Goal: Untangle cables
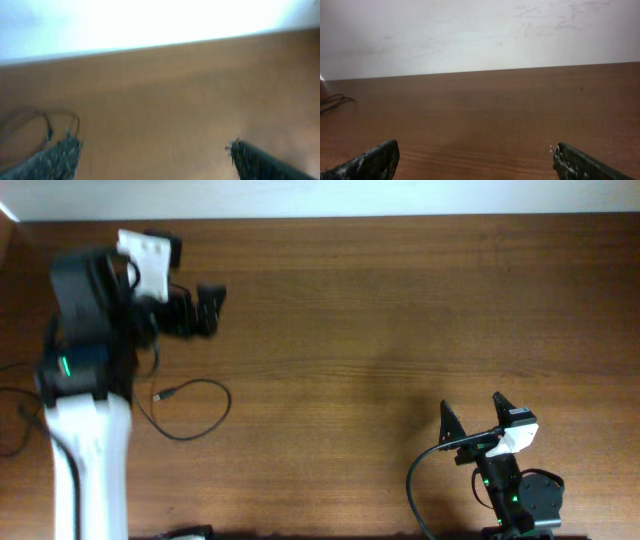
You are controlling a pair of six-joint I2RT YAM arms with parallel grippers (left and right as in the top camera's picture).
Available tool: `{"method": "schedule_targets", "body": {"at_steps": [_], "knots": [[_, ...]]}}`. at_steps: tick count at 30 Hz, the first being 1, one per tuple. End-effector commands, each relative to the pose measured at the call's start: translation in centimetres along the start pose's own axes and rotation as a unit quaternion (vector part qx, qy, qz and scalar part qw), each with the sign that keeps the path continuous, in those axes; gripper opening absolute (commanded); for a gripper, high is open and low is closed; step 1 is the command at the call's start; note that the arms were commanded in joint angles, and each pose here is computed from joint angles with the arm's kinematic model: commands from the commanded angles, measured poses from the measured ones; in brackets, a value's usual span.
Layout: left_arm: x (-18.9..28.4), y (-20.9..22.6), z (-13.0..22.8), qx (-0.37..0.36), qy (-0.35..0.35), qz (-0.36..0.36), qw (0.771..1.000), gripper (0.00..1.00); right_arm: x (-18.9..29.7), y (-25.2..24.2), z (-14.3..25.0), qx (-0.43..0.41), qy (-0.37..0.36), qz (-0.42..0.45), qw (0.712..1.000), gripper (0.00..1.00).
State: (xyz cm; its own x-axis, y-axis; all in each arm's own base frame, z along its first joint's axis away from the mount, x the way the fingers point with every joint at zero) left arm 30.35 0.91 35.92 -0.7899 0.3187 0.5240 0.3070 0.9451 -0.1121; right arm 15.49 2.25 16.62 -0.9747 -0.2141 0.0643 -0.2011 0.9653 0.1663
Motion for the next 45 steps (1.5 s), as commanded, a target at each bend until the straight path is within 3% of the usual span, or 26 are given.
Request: {"method": "schedule_targets", "body": {"at_steps": [1, 8, 12, 19, 28, 32, 34, 45], "knots": [[1.2, -2.0, 6.6, -0.039, -0.063, -0.006, 0.997, 0.99, 0.0, 0.0, 0.2, -0.002, 0.001, -0.001, 1.000, 0.99], [2.7, -3.9, 14.8, -0.123, -0.241, -0.049, 0.961, 0.99, 0.0, 0.0, 0.2, -0.002, 0.001, -0.001, 1.000, 0.99], [2.4, -4.3, 17.6, -0.139, -0.285, -0.070, 0.946, 0.99, 0.0, 0.0, 0.2, -0.002, 0.001, -0.001, 1.000, 0.99], [1.5, -3.4, 20.6, -0.116, -0.279, -0.140, 0.943, 0.99, 0.0, 0.0, 0.2, -0.002, 0.001, 0.000, 1.000, 0.99], [1.0, -4.4, 22.6, -0.121, -0.271, -0.112, 0.948, 0.99, 0.0, 0.0, 0.2, -0.002, 0.001, -0.001, 1.000, 0.99], [0.8, -4.6, 24.1, -0.113, -0.235, -0.107, 0.959, 0.99, 0.0, 0.0, 0.2, -0.002, 0.001, -0.001, 1.000, 0.99], [1.2, -4.6, 23.5, -0.118, -0.257, -0.110, 0.953, 0.99, 0.0, 0.0, 0.2, -0.002, 0.001, -0.001, 1.000, 0.99], [0.7, -4.5, 24.1, -0.112, -0.233, -0.107, 0.960, 0.99, 0.0, 0.0, 0.2, -0.002, 0.001, -0.001, 1.000, 0.99]]}}
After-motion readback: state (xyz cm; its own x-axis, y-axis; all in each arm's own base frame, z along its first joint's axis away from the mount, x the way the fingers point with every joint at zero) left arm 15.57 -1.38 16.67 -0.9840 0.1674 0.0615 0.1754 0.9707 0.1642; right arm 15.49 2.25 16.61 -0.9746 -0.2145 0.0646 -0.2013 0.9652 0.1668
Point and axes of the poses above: each gripper's point midway between its finger pads, its own x axis back along the fingers, its own y axis along the line the jaws close on, z = x × y, the point moved 9 cm from there along x, back along the fingers
